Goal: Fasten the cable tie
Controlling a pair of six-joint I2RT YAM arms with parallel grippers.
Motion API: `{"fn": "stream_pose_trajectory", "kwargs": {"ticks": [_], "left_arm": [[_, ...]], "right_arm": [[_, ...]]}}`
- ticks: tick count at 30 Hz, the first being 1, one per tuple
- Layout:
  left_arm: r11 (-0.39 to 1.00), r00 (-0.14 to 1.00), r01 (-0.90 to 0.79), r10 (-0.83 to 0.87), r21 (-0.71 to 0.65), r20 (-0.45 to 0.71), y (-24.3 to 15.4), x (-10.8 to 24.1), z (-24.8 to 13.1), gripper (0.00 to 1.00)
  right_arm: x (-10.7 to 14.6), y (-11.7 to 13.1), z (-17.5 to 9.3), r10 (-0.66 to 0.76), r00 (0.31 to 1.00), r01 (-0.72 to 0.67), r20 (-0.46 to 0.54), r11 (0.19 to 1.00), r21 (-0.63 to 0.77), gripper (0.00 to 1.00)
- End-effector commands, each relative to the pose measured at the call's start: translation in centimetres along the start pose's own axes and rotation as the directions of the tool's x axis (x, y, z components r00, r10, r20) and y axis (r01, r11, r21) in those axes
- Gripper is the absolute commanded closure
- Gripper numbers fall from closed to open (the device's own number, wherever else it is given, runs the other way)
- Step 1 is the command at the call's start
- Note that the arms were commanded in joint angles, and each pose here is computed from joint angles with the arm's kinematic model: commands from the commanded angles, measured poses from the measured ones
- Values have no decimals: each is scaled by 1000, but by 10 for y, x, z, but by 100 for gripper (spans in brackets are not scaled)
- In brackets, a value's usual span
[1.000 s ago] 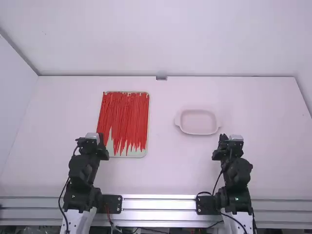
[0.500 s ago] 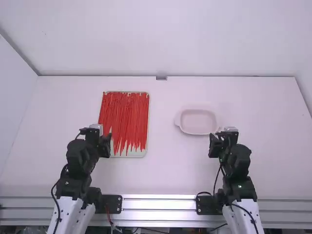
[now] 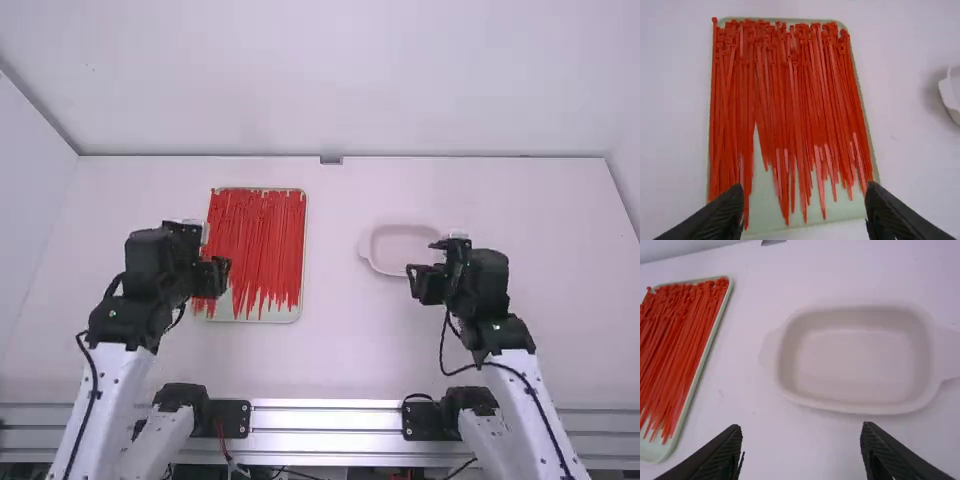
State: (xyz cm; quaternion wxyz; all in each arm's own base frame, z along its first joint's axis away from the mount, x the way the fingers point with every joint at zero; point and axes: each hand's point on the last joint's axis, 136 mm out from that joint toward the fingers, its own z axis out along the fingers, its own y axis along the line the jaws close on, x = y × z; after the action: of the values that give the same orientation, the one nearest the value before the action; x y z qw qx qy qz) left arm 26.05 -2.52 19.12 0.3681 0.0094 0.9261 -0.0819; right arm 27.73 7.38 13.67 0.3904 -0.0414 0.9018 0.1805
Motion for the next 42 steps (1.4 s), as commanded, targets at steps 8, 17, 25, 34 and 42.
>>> {"fn": "stream_pose_trajectory", "kwargs": {"ticks": [8, 17, 25, 34, 42], "left_arm": [[998, 982, 65, -59, 25, -180, -3, -9, 8, 19], [993, 949, 112, -94, 42, -301, -6, -17, 16, 7], [980, 924, 165, -115, 110, -365, -16, -7, 37, 2], [959, 932, 206, -131, 194, -339, -27, -3, 58, 1], [963, 958, 166, -106, 211, -268, -29, -17, 66, 1]], "right_arm": [[-44, 25, 11, -46, 996, 48, -83, 998, 27, 19], [-45, 49, 34, -103, 976, 99, -194, 995, -28, 8], [-32, 49, 41, -54, 955, 51, -291, 999, -17, 2], [-10, 39, 35, -40, 921, 61, -387, 997, 41, 2], [-19, 29, 36, 35, 934, -15, -355, 998, 57, 2]]}}
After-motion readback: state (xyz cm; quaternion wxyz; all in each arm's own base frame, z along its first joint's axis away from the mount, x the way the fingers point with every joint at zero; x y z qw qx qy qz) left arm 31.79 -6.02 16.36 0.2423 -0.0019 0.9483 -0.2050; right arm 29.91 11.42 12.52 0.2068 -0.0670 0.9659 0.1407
